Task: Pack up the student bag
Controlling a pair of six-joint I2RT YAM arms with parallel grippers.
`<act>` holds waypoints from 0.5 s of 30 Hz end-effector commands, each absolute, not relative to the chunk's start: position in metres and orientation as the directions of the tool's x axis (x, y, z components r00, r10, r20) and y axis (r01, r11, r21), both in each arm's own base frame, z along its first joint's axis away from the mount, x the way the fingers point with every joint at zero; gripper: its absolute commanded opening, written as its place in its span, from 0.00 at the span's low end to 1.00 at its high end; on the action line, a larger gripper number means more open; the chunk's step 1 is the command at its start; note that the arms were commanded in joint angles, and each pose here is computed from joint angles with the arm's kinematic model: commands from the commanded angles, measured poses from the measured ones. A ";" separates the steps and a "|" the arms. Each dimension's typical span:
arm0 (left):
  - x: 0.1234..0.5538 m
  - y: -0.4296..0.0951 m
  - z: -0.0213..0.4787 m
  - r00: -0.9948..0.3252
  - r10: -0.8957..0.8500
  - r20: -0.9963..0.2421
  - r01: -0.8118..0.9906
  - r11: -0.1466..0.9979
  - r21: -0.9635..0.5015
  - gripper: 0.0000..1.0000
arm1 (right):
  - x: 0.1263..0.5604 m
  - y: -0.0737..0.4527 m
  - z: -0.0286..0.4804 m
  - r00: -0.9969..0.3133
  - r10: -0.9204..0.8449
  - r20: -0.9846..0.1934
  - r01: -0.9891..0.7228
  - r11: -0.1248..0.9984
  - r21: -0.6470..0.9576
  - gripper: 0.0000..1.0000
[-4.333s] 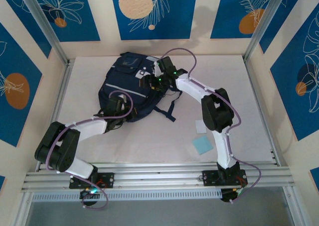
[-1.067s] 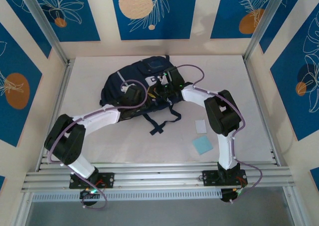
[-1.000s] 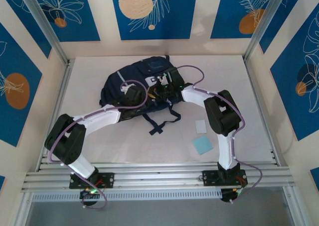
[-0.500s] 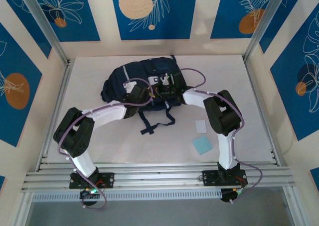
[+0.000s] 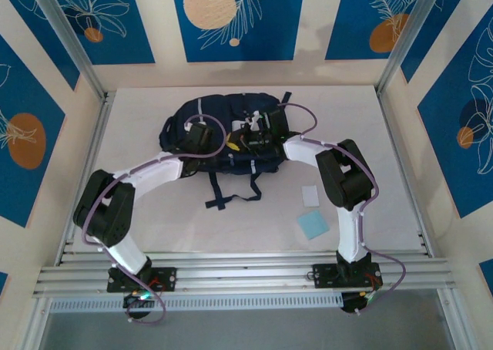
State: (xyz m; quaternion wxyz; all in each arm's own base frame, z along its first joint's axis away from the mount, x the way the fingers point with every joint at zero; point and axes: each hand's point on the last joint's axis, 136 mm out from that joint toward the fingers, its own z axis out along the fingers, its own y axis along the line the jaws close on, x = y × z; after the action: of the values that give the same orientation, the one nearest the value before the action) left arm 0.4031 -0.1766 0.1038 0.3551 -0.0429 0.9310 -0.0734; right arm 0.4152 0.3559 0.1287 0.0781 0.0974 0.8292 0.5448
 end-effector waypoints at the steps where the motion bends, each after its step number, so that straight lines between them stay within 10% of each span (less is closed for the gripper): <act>1: 0.428 -0.167 0.111 -0.710 -0.188 -0.679 -0.070 0.978 -0.197 0.51 | 0.391 0.367 0.180 -0.991 0.113 -0.074 -0.035 0.317 0.948 0.00; 9: 0.440 -0.166 0.098 -0.712 -0.220 -0.667 -0.124 0.974 -0.189 0.08 | 0.386 0.369 0.176 -0.993 0.093 -0.073 -0.040 0.318 0.947 0.00; 15: 0.433 -0.144 0.103 -0.709 -0.194 -0.678 -0.136 0.981 -0.138 0.03 | 0.391 0.361 0.173 -0.992 0.094 -0.090 -0.054 0.331 0.942 0.00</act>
State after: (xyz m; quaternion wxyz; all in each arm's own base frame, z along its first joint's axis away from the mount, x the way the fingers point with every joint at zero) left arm 0.4174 -0.1829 0.0893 0.3361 -0.0519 0.9369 -0.0813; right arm 0.4146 0.3525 0.1240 0.0819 0.0879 0.8372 0.5335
